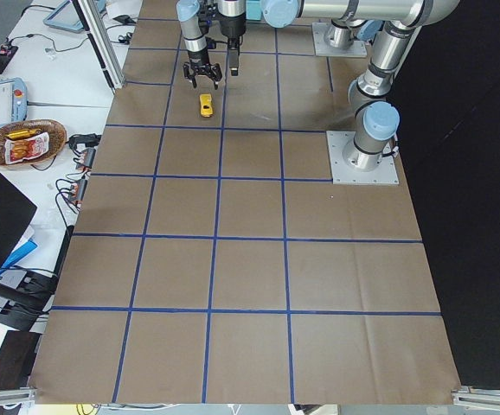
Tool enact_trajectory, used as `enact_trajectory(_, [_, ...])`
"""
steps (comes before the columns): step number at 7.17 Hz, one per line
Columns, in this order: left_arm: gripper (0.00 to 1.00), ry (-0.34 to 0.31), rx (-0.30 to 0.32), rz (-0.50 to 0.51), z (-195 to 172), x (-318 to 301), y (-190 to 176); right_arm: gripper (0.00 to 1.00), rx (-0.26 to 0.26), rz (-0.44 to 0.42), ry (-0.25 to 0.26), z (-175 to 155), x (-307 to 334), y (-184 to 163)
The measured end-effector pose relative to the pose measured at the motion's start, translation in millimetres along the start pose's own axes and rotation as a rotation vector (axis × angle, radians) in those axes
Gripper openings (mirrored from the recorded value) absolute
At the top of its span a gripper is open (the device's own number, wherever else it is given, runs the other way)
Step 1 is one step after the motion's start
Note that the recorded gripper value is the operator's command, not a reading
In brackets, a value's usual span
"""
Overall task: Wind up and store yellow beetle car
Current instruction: 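Lower the right gripper onto the car and close it, then lift the car with the right gripper and carry it over the blue bin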
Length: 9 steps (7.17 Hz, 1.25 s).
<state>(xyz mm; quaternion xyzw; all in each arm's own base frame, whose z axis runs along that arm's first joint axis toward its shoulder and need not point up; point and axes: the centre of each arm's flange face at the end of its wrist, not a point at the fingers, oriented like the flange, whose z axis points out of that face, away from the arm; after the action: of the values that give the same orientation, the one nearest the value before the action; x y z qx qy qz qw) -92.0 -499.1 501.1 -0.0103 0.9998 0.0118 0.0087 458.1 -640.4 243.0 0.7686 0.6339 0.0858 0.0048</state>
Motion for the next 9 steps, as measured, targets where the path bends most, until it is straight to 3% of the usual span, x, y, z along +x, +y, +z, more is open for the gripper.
enact_trajectory(4, [1.0,0.0,0.0,-0.001,0.0,0.7,0.2,0.99,0.017,-0.143,-0.01,28.8,-11.2,-0.4])
enact_trajectory(8, [1.0,0.0,0.0,-0.001,0.0,1.5,0.3,0.99,0.026,-0.161,-0.034,52.4,-19.5,0.4])
enact_trajectory(9, [1.0,0.0,0.0,-0.001,0.0,1.4,0.3,0.92,0.03,-0.163,-0.029,57.3,-17.9,1.6])
